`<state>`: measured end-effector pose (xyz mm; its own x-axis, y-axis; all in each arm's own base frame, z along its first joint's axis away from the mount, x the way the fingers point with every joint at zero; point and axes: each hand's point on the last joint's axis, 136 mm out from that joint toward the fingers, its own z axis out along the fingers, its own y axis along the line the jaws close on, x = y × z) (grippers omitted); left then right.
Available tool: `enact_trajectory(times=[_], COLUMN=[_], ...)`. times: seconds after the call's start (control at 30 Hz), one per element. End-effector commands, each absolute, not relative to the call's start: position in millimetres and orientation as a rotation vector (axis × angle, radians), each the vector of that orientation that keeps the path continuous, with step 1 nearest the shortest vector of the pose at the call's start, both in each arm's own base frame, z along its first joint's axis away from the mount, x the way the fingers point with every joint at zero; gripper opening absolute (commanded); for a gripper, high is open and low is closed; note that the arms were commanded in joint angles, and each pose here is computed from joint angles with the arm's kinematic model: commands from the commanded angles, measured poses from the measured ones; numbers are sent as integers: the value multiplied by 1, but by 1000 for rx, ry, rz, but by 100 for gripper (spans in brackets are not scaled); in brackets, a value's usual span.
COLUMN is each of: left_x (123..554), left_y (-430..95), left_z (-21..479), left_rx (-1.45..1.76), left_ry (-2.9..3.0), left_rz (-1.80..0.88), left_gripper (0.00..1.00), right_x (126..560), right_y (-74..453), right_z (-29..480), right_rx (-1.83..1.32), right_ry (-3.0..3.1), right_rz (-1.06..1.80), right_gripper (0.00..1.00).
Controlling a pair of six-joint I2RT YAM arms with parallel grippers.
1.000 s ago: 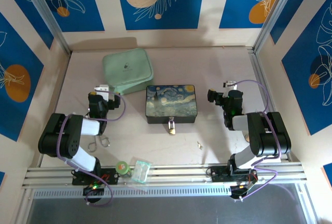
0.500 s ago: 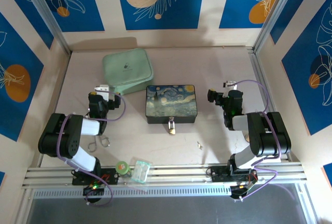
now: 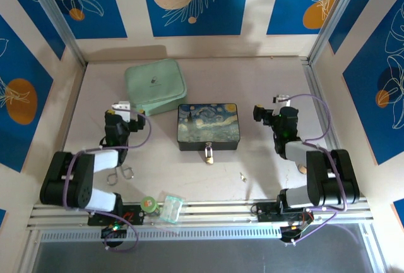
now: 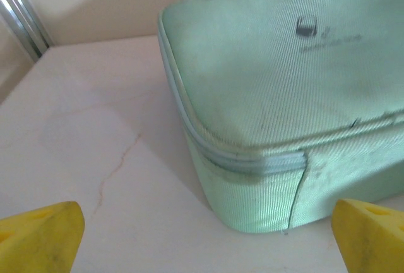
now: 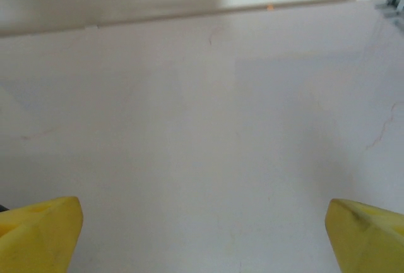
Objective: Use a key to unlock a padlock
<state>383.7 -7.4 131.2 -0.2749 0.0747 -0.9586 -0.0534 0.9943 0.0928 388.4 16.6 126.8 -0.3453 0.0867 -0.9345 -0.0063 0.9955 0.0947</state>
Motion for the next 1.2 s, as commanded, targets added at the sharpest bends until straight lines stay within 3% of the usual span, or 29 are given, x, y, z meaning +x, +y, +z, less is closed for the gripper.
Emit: enact_trajectory(times=[0.0,0.13,0.47,0.63,0.9,1.07,1.17], left_x=[380,377,354,346,315,296,282], left_y=[-2,-10,-27,-54,-100,-146,-168], left_z=[156,189,201,184,157,170,180], left_rx=[-17,-142,-510,-575,-515,-370,-298], left_ry=[1818,1769,1759,1887,2133,2180,2177], left_rz=[118,-53,-503,-706,-733,-745,-760], left_gripper=[100,100,100,100,100,100,100], right_x=[385,371,333,316,267,238,222], right_y=[18,24,48,58,73,99,109], right_z=[151,178,218,204,169,143,127], right_rx=[54,122,242,291,371,323,289], right_ry=[1892,1917,2005,2152,2455,2592,2683], right_rz=[85,190,520,591,628,733,698], right_gripper=[99,99,99,99,99,86,83])
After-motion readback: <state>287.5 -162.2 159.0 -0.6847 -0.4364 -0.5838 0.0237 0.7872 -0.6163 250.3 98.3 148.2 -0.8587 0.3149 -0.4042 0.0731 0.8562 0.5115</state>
